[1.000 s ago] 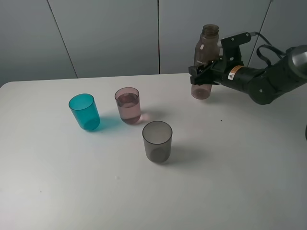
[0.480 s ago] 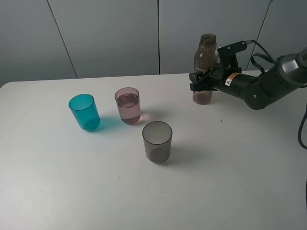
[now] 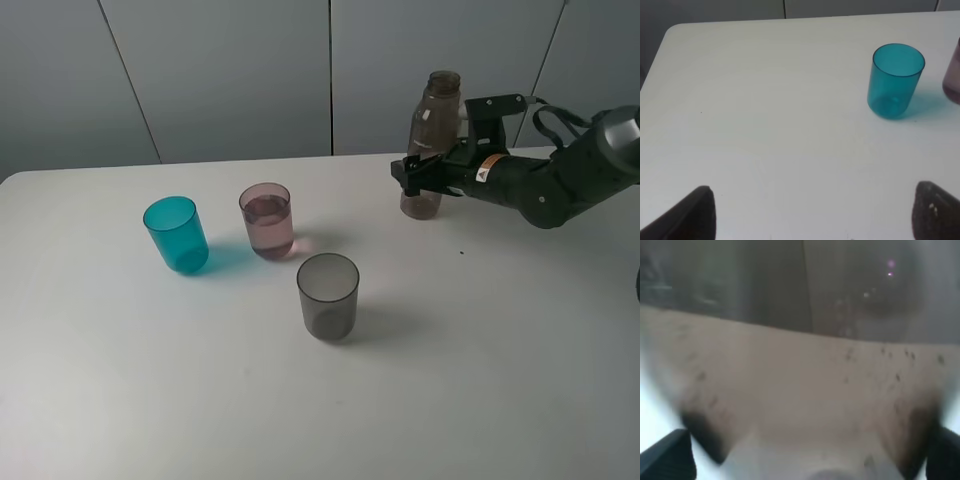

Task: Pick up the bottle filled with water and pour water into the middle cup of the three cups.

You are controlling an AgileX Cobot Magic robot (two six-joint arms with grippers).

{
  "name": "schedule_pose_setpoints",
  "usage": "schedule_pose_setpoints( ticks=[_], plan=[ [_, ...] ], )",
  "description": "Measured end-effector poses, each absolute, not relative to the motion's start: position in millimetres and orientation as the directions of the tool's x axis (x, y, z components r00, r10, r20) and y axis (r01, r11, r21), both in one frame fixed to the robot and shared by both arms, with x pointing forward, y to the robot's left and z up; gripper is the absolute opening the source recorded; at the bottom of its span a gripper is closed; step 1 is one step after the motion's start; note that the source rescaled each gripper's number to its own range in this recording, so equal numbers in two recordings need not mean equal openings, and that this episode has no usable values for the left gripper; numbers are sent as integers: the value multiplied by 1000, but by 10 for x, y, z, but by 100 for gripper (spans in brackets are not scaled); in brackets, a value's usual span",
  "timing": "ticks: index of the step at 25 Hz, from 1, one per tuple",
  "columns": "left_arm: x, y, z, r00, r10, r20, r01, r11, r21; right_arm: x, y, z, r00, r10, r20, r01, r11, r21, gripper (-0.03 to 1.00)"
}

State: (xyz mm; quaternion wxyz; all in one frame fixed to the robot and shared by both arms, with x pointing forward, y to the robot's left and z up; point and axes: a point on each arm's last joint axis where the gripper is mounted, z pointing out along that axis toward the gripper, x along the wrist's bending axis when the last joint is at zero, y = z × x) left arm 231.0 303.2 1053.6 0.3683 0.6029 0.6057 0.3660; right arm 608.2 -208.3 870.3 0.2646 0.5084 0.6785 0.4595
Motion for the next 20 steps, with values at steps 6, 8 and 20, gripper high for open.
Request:
schedule_pose_setpoints(
  ticks=[6,8,20],
  plan=[
    [2310,3032,10536,-2,1000,-5,461,5,888,5583,-2216,8970,-300,948,109,512,63,857,98],
    [2310,3032,10536,-2,1000,-5,461,5,888,5403,-2281,9126,-267,958,100,545,65,836,99],
    [2310,3032,10536,-2,1000,-5,461,5,888,4100,-2728,11068,-97,995,-1,481,47,875,98]
  ],
)
